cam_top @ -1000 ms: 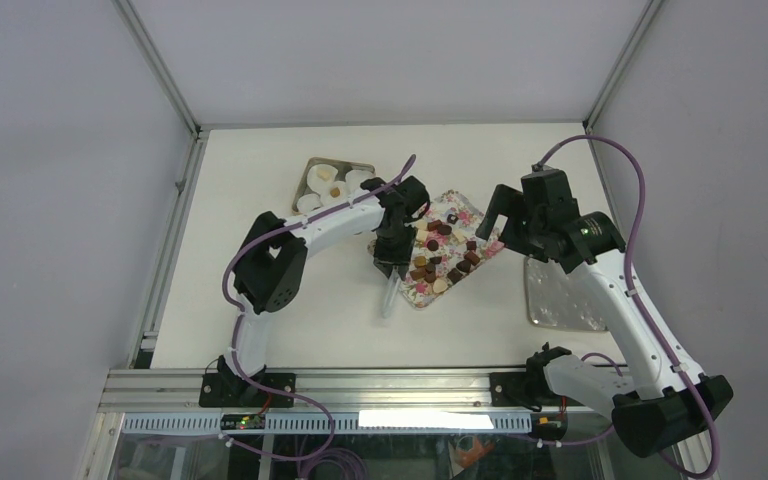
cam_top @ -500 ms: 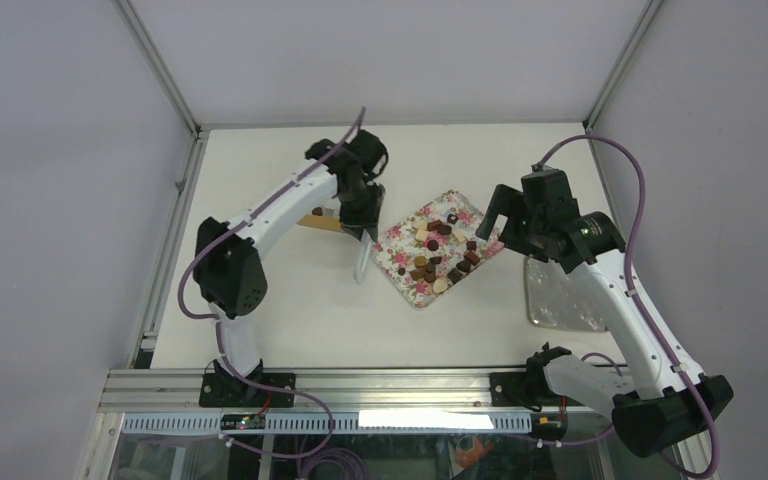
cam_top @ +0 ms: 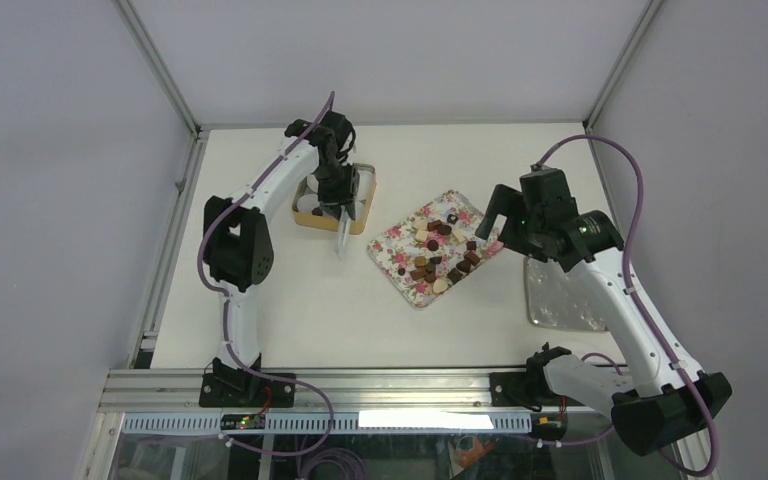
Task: Pack the chocolate
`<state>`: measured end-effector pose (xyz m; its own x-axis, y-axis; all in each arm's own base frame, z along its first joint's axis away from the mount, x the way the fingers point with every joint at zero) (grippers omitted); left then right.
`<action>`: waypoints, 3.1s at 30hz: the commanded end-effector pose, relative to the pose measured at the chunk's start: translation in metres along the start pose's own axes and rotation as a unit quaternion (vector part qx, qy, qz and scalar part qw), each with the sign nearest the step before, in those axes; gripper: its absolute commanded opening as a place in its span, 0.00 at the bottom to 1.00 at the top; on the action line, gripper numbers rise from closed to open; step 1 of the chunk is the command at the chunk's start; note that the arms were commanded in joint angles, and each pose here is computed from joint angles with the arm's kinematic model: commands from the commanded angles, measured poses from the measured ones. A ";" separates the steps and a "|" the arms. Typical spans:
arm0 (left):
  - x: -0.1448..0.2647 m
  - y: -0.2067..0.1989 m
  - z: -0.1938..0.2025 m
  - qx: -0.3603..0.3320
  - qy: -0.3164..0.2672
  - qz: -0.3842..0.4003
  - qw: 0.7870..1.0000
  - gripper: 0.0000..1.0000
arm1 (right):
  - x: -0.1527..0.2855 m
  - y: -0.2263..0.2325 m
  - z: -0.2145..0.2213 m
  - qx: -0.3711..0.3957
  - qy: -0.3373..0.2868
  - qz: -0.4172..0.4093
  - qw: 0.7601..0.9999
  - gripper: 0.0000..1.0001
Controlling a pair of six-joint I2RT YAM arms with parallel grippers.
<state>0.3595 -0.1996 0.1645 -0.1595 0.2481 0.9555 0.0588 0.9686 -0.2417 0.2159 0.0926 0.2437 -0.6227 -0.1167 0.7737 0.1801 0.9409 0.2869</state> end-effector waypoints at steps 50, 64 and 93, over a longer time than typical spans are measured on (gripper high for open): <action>0.070 -0.037 0.005 -0.058 -0.080 0.053 0.994 0.36 | 0.005 0.008 -0.012 -0.011 -0.021 -0.018 1.000 0.98; -0.005 -0.093 0.113 -0.133 0.012 0.033 0.990 0.39 | 0.006 0.008 -0.010 -0.011 -0.018 -0.020 1.000 0.97; -0.065 -0.125 0.101 -0.165 0.054 0.039 0.984 0.52 | 0.006 0.009 -0.010 -0.011 -0.016 -0.021 1.000 0.97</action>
<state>0.2562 -0.3186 0.1004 -0.0123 0.2328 0.9725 0.3478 0.9128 -0.2141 0.2180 0.0943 0.2402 -0.6083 -0.1172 0.7850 0.1834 0.9415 0.2827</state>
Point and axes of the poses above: each gripper's point midway between its finger pads, its own x axis back along the fingers, its own y axis along the line the jaws close on, z = x × y, the point moved 4 cm from there along x, back along the fingers, and after that the axes turned 1 degree about x, right-handed, at the moved point
